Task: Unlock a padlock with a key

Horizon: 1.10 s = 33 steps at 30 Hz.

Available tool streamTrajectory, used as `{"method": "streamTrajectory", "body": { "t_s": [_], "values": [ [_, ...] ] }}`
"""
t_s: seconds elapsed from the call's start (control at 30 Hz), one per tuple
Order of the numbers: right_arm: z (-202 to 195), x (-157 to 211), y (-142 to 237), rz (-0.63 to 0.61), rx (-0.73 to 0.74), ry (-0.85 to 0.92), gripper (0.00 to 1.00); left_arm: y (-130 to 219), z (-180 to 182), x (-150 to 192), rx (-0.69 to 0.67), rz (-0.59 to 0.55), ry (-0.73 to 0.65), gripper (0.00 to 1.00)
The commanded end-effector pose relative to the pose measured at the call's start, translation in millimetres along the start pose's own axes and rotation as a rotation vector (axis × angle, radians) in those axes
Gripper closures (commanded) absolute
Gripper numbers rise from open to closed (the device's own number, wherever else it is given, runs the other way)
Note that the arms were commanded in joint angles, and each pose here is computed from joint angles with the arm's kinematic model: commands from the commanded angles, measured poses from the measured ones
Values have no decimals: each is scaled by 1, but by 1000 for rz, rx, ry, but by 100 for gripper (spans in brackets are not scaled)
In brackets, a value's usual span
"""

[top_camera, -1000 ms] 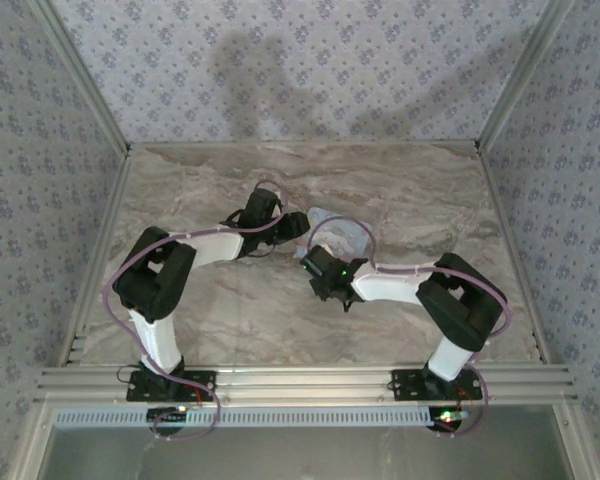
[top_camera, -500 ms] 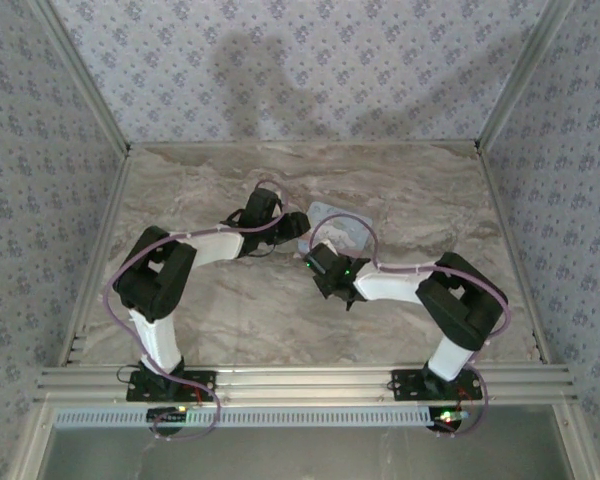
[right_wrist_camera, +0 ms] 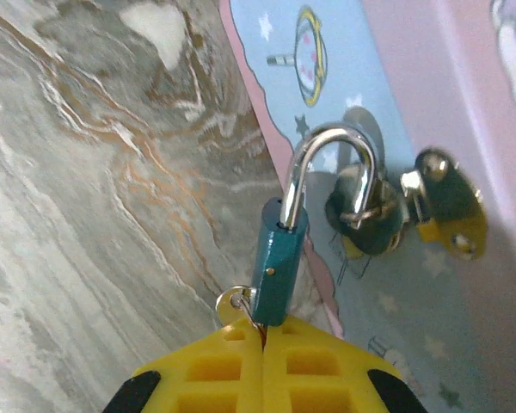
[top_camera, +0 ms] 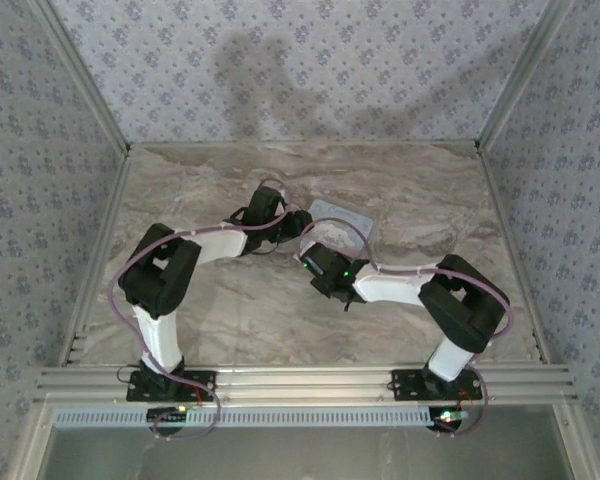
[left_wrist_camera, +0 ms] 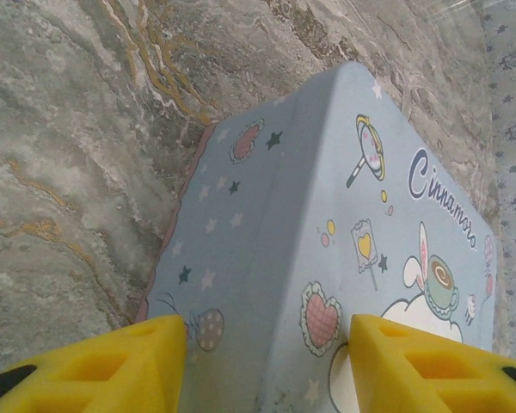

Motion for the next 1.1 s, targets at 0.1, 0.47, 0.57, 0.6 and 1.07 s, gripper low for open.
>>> {"method": "streamTrajectory", "body": {
  "t_s": [0.1,0.47,0.57,0.6,1.07],
  "values": [
    [-4,-29,11,-99,15,32,100,-5,3,10,0,32,13,47],
    [1,-36,40,-158,-1,8,100,15,2,-2,11,-31,20,47],
    [-2,-31,57,-177,-2,-36,100,31,3,-9,3,-68,11,46],
    [-4,-30,62,-180,-3,-49,100,36,5,-10,-4,-79,8,46],
    [-68,35,105,-34,-7,-554,100,119,13,8,-67,-221,-50,34]
  ]
}}
Point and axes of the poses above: each hand's point on the last joint's axis, 136 mm out from that joint toward the fingers, its own y axis back along the fingers, its own z axis along the line the jaws close on, x = y × z, the point moved 2 cm from there along y, back along the fingers, and after that the axes turned 1 degree about y, right-handed, at the moved point
